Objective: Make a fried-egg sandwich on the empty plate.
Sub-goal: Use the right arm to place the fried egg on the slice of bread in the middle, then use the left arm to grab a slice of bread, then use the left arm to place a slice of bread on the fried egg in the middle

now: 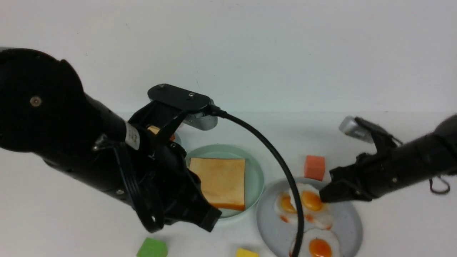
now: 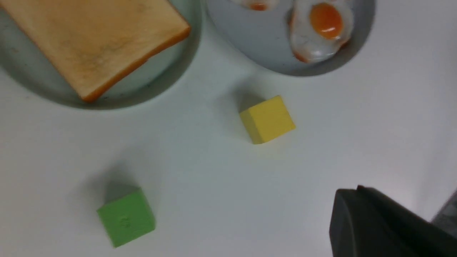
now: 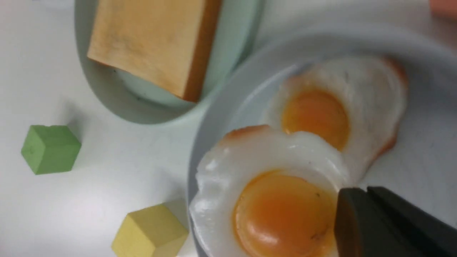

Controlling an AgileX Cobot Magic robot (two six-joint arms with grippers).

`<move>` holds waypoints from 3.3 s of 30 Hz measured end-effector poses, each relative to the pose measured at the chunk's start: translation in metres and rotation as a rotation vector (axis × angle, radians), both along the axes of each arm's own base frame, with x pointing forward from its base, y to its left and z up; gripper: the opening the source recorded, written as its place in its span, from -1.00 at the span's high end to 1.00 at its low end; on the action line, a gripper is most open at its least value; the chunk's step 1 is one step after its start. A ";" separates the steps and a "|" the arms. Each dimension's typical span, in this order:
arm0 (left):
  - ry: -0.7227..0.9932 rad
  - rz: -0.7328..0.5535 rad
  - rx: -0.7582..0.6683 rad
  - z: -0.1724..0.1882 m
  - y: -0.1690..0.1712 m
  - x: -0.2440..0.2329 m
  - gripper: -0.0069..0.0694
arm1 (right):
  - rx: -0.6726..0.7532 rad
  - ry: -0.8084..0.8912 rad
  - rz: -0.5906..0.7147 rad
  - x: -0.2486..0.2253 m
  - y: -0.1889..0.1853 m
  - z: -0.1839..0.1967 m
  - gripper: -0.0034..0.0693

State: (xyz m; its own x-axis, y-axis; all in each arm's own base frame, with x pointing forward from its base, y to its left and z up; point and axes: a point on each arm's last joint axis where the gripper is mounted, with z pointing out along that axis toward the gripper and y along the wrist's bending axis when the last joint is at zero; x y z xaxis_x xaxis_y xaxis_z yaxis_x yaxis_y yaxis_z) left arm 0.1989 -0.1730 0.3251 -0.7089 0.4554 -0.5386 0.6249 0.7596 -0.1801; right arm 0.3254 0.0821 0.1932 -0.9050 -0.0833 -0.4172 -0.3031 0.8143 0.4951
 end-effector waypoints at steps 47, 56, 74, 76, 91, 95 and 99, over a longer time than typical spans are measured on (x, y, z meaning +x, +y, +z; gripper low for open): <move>0.192 0.777 -0.269 -0.022 0.136 0.067 0.79 | -0.216 -0.288 0.307 0.023 0.131 0.143 -0.21; 0.255 0.921 -0.311 -0.035 0.181 0.134 0.27 | -0.044 -0.322 0.394 -0.066 0.102 0.167 -0.20; 0.350 0.809 -0.138 -0.134 0.204 0.240 -0.28 | 0.015 -0.220 0.495 -0.106 0.091 0.156 -0.20; 0.376 0.800 -0.142 -0.144 0.203 0.242 -0.26 | 0.015 -0.220 0.495 -0.106 0.091 0.156 -0.20; 0.445 0.758 -0.169 -0.141 0.200 0.237 0.44 | 0.010 -0.210 0.504 -0.107 0.090 0.155 -0.20; 0.416 0.757 -0.179 -0.113 0.198 0.227 0.50 | -0.001 -0.202 0.491 -0.108 0.089 0.155 -0.20; 0.362 0.762 -0.261 -0.078 0.191 0.208 0.51 | -0.031 -0.174 0.450 -0.107 0.086 0.153 -0.20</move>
